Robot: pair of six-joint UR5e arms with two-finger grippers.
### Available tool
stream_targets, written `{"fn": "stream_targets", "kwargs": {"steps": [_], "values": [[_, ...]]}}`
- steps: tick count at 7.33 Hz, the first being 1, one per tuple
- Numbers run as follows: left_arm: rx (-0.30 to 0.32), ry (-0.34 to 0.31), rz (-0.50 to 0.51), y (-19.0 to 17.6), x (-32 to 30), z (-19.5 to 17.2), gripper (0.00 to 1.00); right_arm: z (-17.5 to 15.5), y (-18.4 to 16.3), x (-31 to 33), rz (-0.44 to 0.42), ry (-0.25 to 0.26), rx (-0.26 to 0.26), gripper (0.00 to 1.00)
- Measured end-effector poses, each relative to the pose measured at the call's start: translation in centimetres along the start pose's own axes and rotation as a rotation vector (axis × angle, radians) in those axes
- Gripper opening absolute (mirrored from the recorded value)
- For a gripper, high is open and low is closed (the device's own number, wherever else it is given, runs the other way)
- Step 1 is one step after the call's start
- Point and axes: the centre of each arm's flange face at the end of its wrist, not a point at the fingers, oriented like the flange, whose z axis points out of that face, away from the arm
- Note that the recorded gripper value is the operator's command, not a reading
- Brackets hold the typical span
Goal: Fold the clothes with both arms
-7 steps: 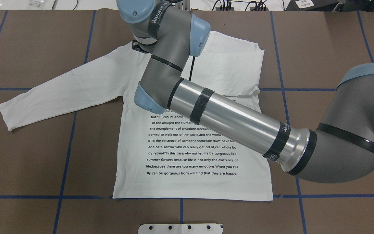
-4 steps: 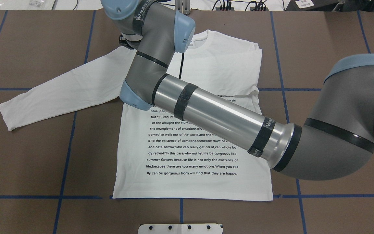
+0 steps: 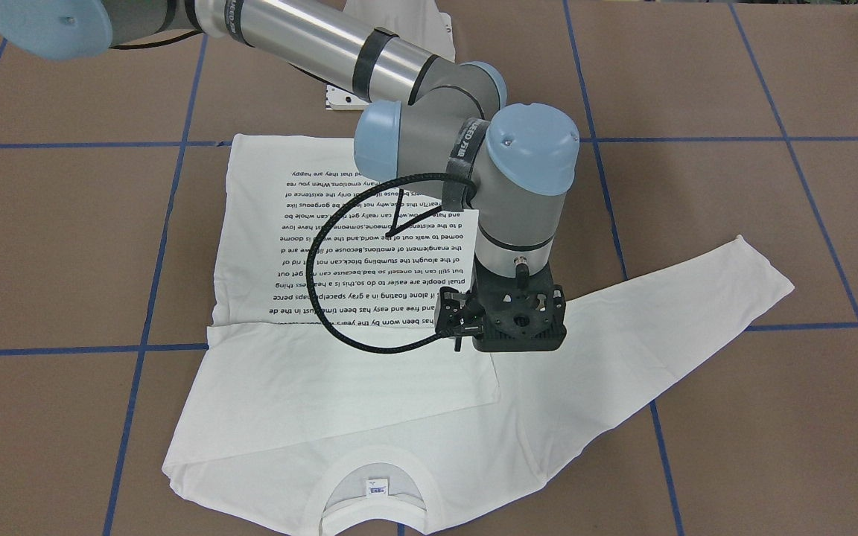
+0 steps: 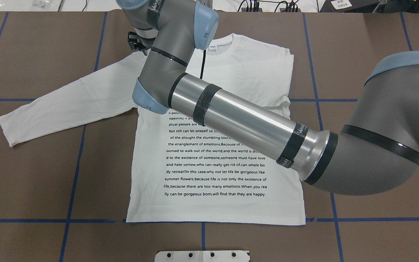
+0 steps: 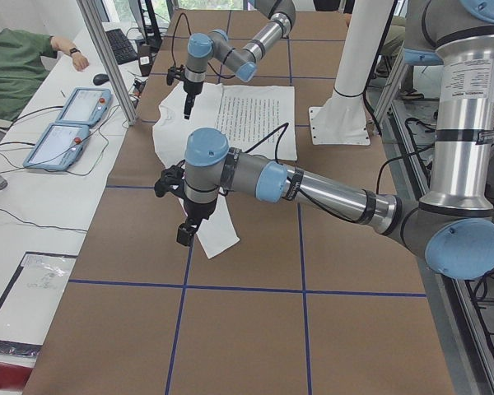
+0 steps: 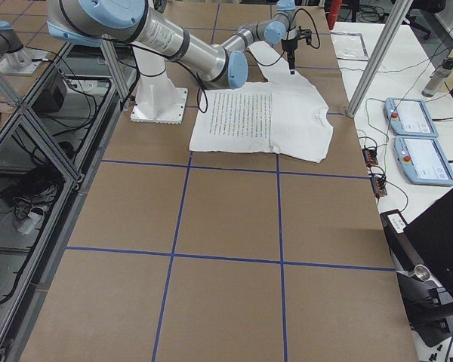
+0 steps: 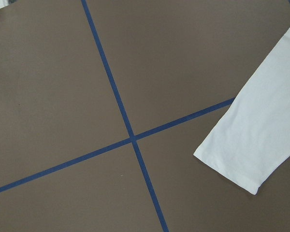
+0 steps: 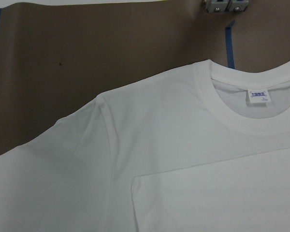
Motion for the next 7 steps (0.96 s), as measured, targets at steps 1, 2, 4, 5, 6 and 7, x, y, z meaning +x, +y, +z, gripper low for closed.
{"fn": "stream_targets", "kwargs": {"steps": [1, 2, 4, 5, 6, 7], "values": [[0.004, 0.011, 0.003, -1.4, -0.9, 0.9, 1.0, -0.9, -1.8, 1.9, -0.04, 0.004, -0.049, 1.0], [0.01, 0.03, -0.002, -2.4, -1.5, 1.7, 1.0, -2.5, -3.8, 3.8, -0.077, 0.009, -0.079, 1.0], [0.053, 0.053, -0.012, -4.0, -0.6, 2.1, 1.0, -5.2, -5.2, 7.8, -0.109, -0.016, -0.09, 0.96], [0.059, 0.072, -0.015, -4.9, 1.3, 3.5, 1.0, -5.5, -5.4, 10.2, -0.099, -0.025, -0.087, 0.99], [0.047, 0.097, -0.043, -5.3, 3.7, 5.4, 1.0, -5.6, -5.8, 13.3, -0.081, -0.032, -0.085, 1.0], [0.037, 0.118, -0.087, -4.6, 5.6, 7.3, 1.0, -5.6, -5.9, 17.5, -0.066, -0.042, -0.084, 1.0]]}}
